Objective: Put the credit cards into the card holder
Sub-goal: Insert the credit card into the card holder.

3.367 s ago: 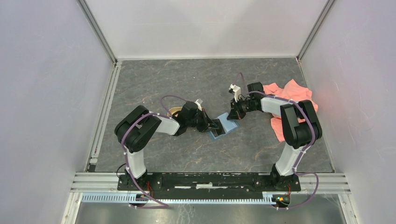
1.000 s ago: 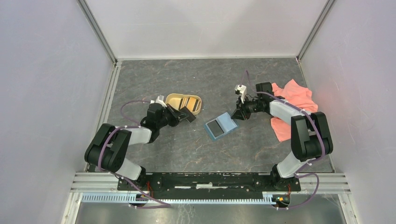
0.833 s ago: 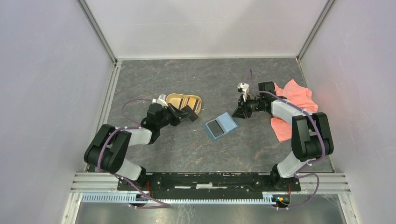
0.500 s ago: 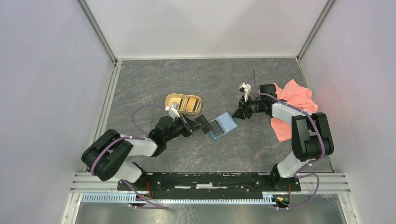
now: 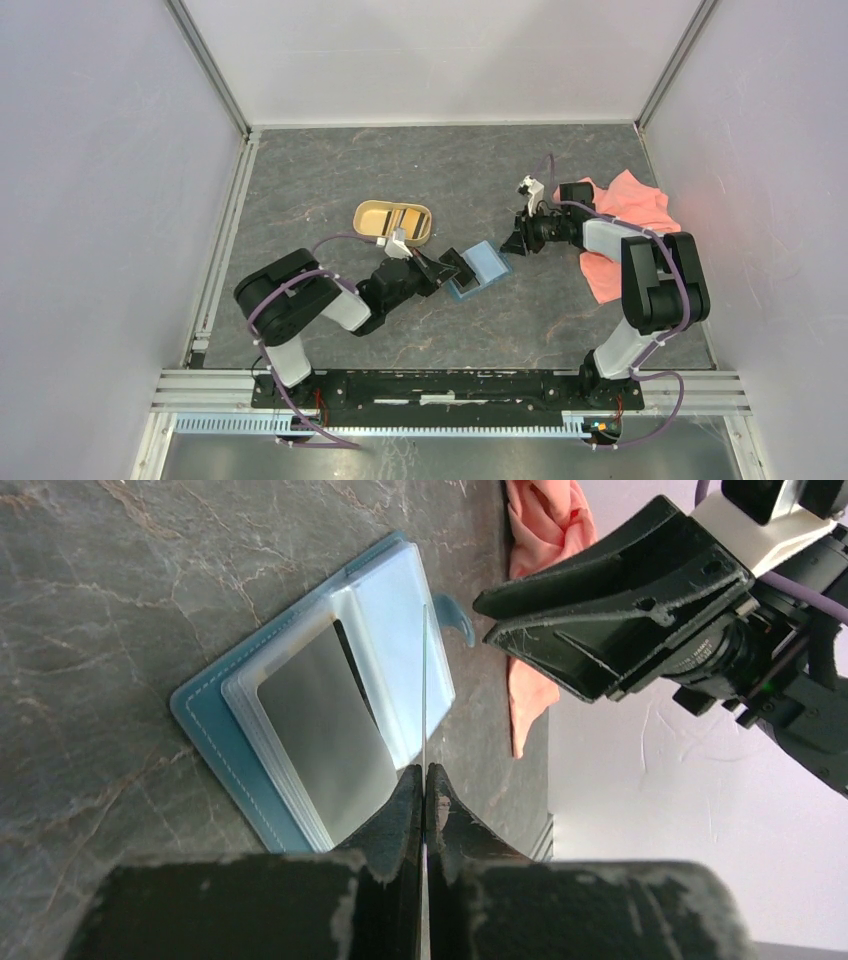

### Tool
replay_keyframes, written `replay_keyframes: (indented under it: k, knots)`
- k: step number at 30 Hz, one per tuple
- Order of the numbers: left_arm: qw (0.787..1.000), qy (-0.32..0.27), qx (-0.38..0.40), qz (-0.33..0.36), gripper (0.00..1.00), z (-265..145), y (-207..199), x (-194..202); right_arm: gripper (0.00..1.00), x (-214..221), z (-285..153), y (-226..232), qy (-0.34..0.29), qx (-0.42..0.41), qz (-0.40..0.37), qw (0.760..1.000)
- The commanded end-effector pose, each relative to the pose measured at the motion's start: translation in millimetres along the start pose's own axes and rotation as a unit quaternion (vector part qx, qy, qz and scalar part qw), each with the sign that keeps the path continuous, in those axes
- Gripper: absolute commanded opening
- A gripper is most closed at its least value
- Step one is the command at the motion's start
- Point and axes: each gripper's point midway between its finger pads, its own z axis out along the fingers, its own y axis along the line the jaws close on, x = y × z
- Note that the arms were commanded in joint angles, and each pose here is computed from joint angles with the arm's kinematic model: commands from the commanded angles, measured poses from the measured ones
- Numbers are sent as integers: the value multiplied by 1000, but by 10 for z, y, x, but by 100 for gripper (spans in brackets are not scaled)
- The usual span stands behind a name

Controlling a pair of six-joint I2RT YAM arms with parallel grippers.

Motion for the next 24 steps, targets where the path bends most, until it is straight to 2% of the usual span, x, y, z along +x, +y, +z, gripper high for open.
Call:
replay_keyframes:
  k: [1,12,24]
  knots:
    - [998,-47,26,-27,2,205,-177,-139,38,-49,19,-40,-8,1,2,1000]
    - [998,-46,-17,-34,2,272,79,-23,38,19,63,-70,1,-4,14,1000]
    - [997,-38,-20,-68,2,301,155,79,39,30,70,-62,2,-6,16,1000]
